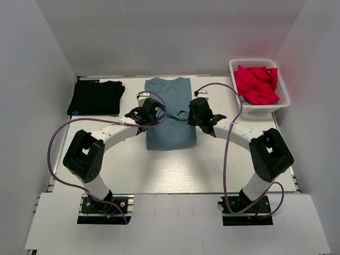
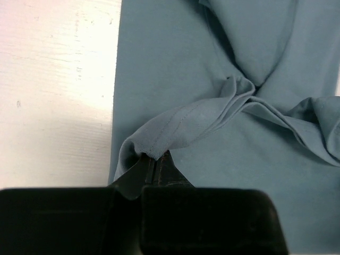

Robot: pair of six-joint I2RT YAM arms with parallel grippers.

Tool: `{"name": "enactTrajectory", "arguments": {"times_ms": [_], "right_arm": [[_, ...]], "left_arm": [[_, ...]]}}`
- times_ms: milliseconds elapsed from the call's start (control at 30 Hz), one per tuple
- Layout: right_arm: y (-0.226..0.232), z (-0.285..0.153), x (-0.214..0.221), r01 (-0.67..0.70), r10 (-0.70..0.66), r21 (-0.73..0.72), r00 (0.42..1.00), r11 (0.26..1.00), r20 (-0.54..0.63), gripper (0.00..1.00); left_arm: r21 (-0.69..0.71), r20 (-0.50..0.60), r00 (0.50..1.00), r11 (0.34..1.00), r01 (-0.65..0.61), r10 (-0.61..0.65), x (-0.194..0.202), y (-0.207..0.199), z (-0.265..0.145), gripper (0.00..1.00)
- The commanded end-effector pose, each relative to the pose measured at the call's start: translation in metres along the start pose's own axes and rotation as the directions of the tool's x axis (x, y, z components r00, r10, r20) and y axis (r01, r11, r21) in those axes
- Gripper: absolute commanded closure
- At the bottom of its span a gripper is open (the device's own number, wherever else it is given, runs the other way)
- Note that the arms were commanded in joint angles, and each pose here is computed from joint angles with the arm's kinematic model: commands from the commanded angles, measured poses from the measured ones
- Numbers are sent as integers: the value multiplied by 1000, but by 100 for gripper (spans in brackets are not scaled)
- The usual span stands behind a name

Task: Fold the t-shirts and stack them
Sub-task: Fold the folded rectangular tshirt in 1/3 of the way

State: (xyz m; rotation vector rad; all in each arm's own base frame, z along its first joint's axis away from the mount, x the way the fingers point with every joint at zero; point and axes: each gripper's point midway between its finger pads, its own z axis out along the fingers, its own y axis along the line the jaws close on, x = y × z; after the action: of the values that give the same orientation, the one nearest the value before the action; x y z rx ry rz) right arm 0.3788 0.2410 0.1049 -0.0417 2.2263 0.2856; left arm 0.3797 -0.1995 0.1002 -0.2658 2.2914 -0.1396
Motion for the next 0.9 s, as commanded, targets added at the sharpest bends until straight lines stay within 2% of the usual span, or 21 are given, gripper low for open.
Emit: {"name": "enactTrajectory", "arguments": {"times_ms": [0,167,200,233,267,300,333,367,400,500,567,600,633,733,867], "right_arm": [[8,10,-21,-14,15,-53,999,999,37,100],[2,36,-13,-18,17,-56,1000,998,-12,100],[0,39,-13,-17,16,-55,1000,998,-20,100],[-1,42,-18,-19,19,-59,1000,998,-15,99],[-1,47,-17,19,-21,-76,999,997,-28,93],[2,46,-19,26,-29,-93,999,995,-33,72],[1,47,-26,28,-31,-108,999,994,-27,61],[4,46,-31,62,-66,-126,998,990,-22,40],[9,42,-39,63,-65,-151,998,987,-11,38],[11,31,-46,74,-75,-176,997,982,5,18],[13,24,-44,68,-70,-200,998,977,-1,18],[17,14,-38,70,-73,-234,997,970,-8,12],[19,11,-36,67,-73,-253,997,965,-13,10],[21,-2,-12,43,-68,-309,995,950,-72,10],[36,-16,-8,31,-60,-411,996,911,-58,10]], "left_arm": [[35,23,1000,999,1,-1,-15,-11,6,100],[-5,10,1000,1000,14,-14,-16,-2,28,100],[9,14,1000,1000,19,-19,-21,-8,29,96],[-5,7,1000,1000,8,-8,-20,-4,37,83],[-10,-4,1000,1000,-5,5,-22,-2,39,68],[4,0,1000,1000,-10,10,-30,-9,39,32],[5,15,1000,1000,-12,12,-39,-8,39,20],[5,-1,1000,1000,-17,17,-38,-10,39,0],[8,-6,1000,1000,-26,26,-39,-7,41,0],[33,9,1000,999,-10,10,-52,-10,31,0],[36,-3,1000,999,-13,13,-45,-6,26,0],[50,-4,1000,999,0,0,-46,-5,17,0],[41,-18,1000,999,-6,6,-37,1,15,0],[82,-78,997,996,23,-17,-15,6,-1,0],[100,-190,981,993,56,-36,32,19,-15,0]]}}
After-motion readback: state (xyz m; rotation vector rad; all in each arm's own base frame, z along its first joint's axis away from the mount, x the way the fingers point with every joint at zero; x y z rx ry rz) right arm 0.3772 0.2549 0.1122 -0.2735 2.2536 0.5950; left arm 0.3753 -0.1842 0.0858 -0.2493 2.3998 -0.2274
